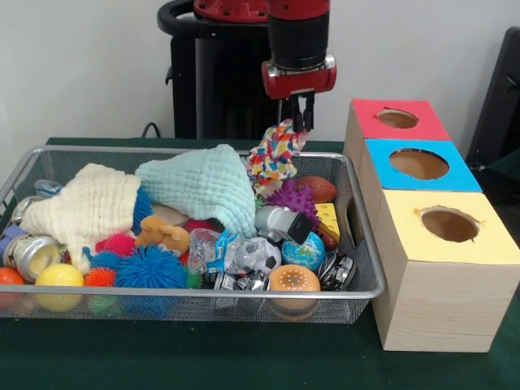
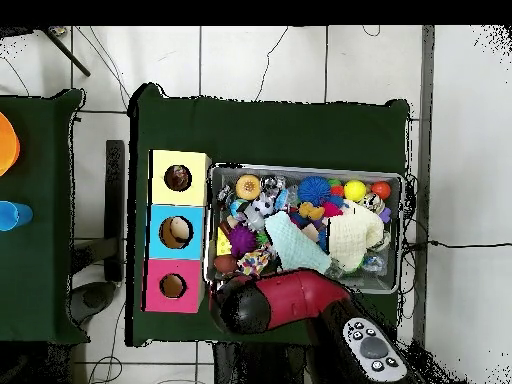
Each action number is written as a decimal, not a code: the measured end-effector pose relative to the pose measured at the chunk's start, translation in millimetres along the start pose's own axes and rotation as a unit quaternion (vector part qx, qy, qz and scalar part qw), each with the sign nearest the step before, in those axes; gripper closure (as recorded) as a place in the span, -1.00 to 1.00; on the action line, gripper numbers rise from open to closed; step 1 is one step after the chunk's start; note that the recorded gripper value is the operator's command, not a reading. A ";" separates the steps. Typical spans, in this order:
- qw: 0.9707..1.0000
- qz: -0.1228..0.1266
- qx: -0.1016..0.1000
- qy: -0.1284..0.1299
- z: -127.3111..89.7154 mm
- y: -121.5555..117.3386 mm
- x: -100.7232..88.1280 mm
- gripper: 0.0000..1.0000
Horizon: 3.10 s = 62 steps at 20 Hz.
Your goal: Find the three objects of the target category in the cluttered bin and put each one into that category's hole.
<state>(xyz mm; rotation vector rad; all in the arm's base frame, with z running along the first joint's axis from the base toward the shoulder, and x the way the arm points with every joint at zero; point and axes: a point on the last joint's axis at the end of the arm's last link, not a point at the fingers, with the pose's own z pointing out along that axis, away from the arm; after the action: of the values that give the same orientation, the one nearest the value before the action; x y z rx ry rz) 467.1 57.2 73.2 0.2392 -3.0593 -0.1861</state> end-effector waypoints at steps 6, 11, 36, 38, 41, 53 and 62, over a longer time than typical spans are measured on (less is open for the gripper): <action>1.000 0.017 0.002 0.007 -15.1 12.0 13.9 1.00; 0.999 0.034 0.005 0.007 -25.1 13.8 18.2 1.00; 0.996 0.083 0.014 -0.034 -82.2 27.7 -14.4 1.00; 0.995 0.087 0.016 -0.036 -90.8 28.9 -16.3 1.00; 0.995 0.093 0.018 -0.042 -101.3 30.0 -19.1 1.00; 0.993 0.106 0.021 -0.042 -130.0 36.7 -22.4 1.00; 0.993 0.108 0.025 -0.041 -146.2 42.4 -21.5 1.00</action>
<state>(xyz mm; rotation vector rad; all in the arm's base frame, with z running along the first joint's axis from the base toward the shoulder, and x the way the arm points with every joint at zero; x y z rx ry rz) 493.1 85.4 222.1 -0.0995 -3.1433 -0.1097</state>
